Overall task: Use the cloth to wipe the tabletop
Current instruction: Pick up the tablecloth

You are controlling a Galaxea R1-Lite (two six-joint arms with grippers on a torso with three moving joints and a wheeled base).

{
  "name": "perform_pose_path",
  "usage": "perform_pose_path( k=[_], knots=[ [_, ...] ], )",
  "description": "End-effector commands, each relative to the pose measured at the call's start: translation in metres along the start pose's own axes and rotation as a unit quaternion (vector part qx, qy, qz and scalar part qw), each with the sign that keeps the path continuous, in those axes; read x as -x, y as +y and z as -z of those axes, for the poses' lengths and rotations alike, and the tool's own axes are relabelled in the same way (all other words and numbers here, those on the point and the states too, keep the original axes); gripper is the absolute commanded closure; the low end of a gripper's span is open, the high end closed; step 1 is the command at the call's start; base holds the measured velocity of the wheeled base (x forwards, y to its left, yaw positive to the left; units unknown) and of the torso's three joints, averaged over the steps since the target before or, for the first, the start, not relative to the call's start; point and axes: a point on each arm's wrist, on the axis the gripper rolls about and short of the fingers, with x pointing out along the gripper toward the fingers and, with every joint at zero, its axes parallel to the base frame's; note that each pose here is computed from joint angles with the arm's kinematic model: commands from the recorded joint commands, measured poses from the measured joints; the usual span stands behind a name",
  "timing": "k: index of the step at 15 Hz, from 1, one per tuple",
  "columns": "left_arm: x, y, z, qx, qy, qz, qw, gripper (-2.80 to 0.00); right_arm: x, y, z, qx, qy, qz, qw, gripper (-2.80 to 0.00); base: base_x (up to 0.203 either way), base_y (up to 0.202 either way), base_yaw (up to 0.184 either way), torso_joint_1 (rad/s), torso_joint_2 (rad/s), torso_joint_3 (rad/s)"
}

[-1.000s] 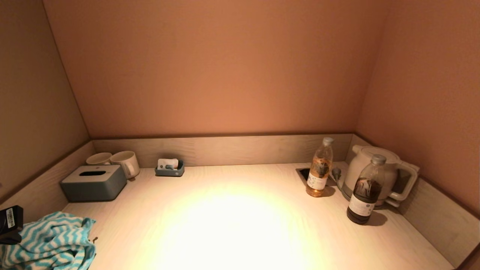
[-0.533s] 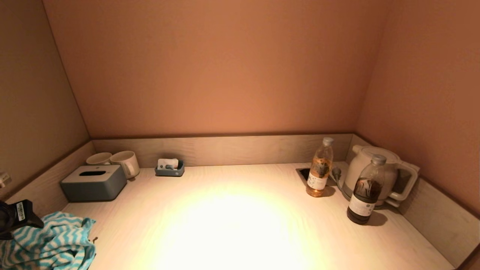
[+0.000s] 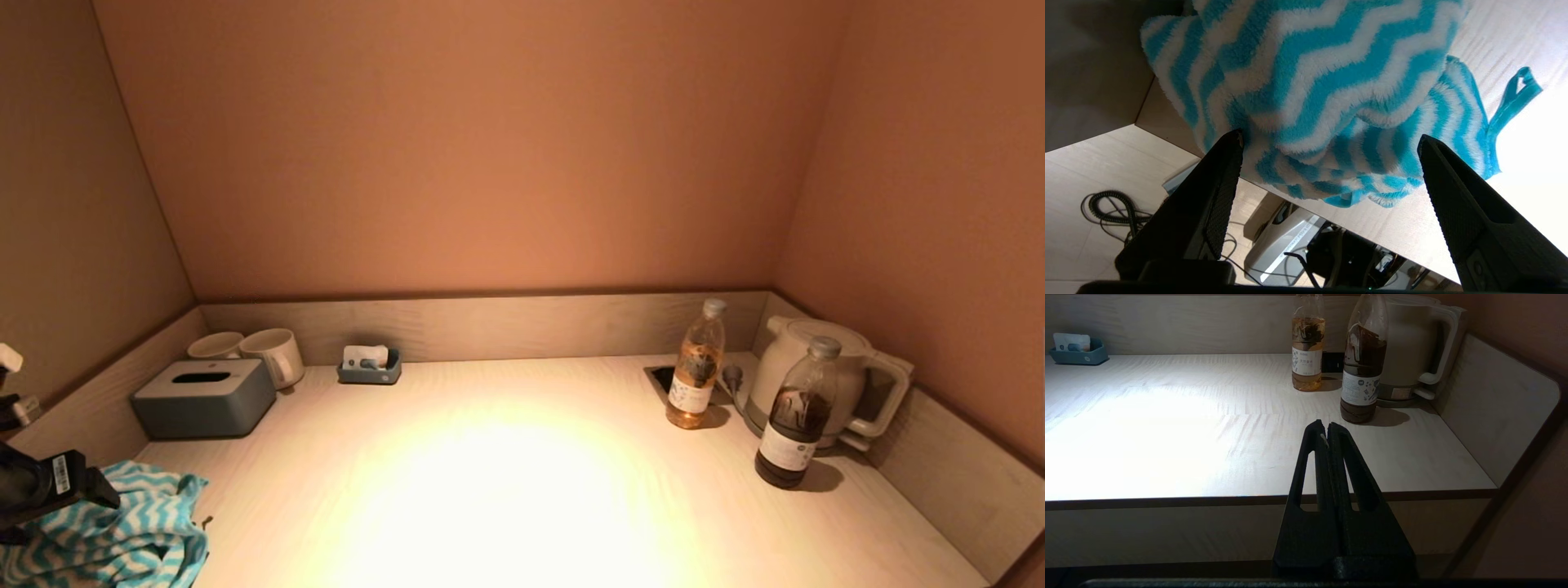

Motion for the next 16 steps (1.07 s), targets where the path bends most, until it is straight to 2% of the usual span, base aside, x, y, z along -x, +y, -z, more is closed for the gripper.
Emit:
perform_pose_path(
  k=[1,7,16],
  knots=[
    [-0.01,0.0,0.0,0.001,0.017,-0.004,0.9998,-2.8,0.0,0.0,0.0,0.0,0.0,-0.001,1.0,0.0,0.0,0.0,0.0,0.0,0.0,0.0],
    [-0.038,-0.001,-0.004,0.005,0.029,-0.005,0.9995,-2.8,0.0,0.0,0.0,0.0,0.0,-0.001,1.0,0.0,0.0,0.0,0.0,0.0,0.0,0.0],
    [-0.051,-0.001,-0.004,0.004,0.038,-0.002,0.9993,-2.8,0.0,0.0,0.0,0.0,0.0,-0.001,1.0,0.0,0.0,0.0,0.0,0.0,0.0,0.0]
  ],
)
